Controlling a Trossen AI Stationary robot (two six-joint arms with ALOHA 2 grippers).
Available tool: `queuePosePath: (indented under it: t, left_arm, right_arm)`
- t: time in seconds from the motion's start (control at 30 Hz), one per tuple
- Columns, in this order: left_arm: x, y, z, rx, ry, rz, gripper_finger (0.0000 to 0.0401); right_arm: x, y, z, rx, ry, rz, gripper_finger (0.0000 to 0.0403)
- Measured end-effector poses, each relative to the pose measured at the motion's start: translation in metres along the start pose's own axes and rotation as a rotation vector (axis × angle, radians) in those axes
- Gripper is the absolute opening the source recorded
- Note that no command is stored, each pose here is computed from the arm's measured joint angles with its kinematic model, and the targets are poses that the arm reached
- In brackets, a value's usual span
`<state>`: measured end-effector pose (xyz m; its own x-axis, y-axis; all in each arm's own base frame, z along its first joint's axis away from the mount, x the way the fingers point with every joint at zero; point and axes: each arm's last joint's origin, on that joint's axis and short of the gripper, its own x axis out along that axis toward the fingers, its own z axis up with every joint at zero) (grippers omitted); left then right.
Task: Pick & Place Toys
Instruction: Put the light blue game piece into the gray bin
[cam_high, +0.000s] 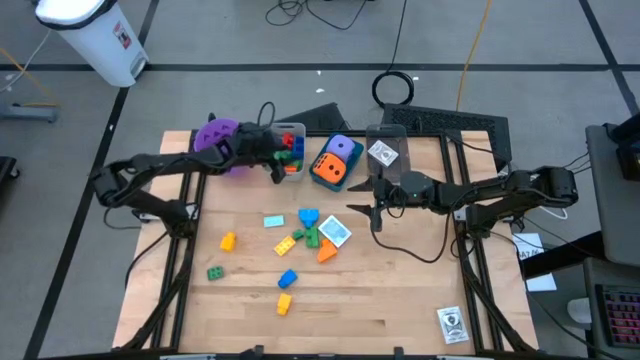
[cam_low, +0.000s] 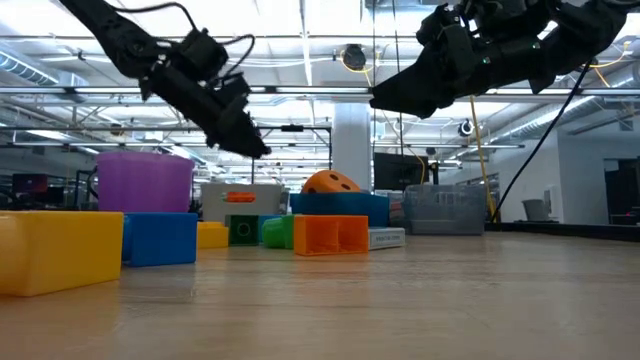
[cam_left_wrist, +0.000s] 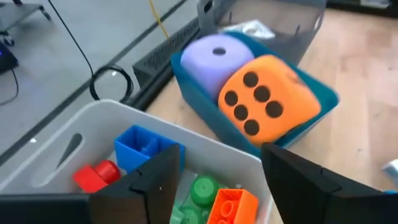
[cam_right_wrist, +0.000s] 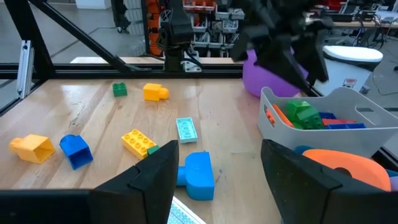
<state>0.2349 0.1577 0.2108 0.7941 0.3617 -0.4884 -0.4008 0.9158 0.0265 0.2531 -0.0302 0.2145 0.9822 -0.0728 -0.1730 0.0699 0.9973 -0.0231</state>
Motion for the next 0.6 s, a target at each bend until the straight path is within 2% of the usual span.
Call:
queuePosePath:
  t: [0.27,0.47,0.6]
  left_arm:
    - [-0.049,-0.013,0.01,-0.034,0.034,-0.025,0.0227]
    - [-0.076,-0.034,-0.005,-0.104,0.233,-0.094,0.0224]
    - [-0.083,-0.051,-0.014,-0.157,0.35,-0.133,0.0225]
  right_arm:
    - [0.0,0.0,0.0,-0.001,0.0,0.003,0.0222]
    - [0.0,0.0,0.0,-0.002,-0.001,0.003,0.0222]
    - [0.0,0.0,0.0,-0.002,-0.001,0.004,0.0222]
